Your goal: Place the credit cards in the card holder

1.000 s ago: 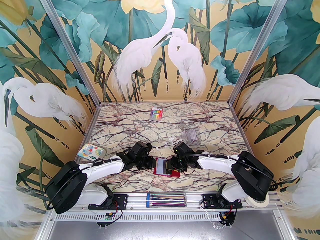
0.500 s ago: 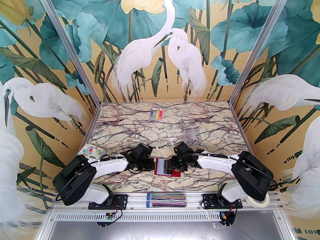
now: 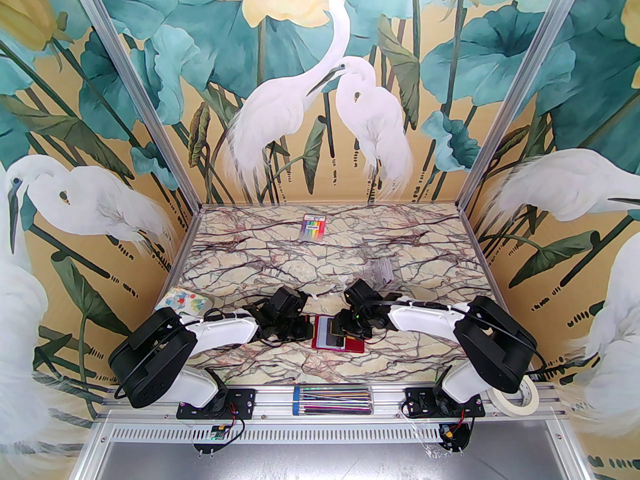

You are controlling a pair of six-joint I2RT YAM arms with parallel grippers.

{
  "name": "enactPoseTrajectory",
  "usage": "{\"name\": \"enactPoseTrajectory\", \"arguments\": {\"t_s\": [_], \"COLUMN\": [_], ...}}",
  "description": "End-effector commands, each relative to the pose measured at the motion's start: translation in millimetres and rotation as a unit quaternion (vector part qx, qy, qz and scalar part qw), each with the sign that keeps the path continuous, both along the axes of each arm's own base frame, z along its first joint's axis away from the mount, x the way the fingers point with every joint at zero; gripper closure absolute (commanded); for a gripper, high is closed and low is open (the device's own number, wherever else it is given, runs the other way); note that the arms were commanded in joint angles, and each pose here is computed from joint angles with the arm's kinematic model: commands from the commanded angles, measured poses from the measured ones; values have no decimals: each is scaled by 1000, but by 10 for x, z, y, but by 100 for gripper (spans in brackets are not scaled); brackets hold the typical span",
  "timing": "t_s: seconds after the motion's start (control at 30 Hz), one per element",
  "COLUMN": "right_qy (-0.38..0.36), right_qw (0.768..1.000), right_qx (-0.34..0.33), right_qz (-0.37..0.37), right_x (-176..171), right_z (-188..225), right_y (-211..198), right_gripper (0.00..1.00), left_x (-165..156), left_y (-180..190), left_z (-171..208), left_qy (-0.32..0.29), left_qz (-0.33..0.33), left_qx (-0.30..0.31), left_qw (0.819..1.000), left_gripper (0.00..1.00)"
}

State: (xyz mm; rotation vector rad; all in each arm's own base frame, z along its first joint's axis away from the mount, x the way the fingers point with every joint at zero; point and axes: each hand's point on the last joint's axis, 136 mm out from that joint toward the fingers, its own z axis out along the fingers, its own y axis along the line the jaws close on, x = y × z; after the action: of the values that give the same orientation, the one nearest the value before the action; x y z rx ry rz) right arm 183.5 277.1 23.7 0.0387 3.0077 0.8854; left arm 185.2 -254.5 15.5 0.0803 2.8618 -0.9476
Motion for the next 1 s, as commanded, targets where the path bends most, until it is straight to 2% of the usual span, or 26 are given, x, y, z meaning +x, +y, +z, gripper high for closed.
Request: {"name": "enactPoseTrajectory", "arguments": {"t_s": [0.0,0.63,0.97], "right_qy": [-12,-11,-33], "right_qw": [1000,999,998], "right_qx": [-3,2,-28], "right_qz": [7,30,37], "right_x": [44,23,38], "right_z": [43,76,165], "right_y": [33,236,108], "right_gripper": [59,59,58], "left_x": [-93,-114,-127], "left_y": [-9,-54,-35], "left_z": [-82,-137,-133], "left_qy": [18,22,19], "left_qz": [-5,-9,-7], "left_qx": [1,2,3], "left_qw": [1000,1000,1000], "left_gripper": [98,99,99]}}
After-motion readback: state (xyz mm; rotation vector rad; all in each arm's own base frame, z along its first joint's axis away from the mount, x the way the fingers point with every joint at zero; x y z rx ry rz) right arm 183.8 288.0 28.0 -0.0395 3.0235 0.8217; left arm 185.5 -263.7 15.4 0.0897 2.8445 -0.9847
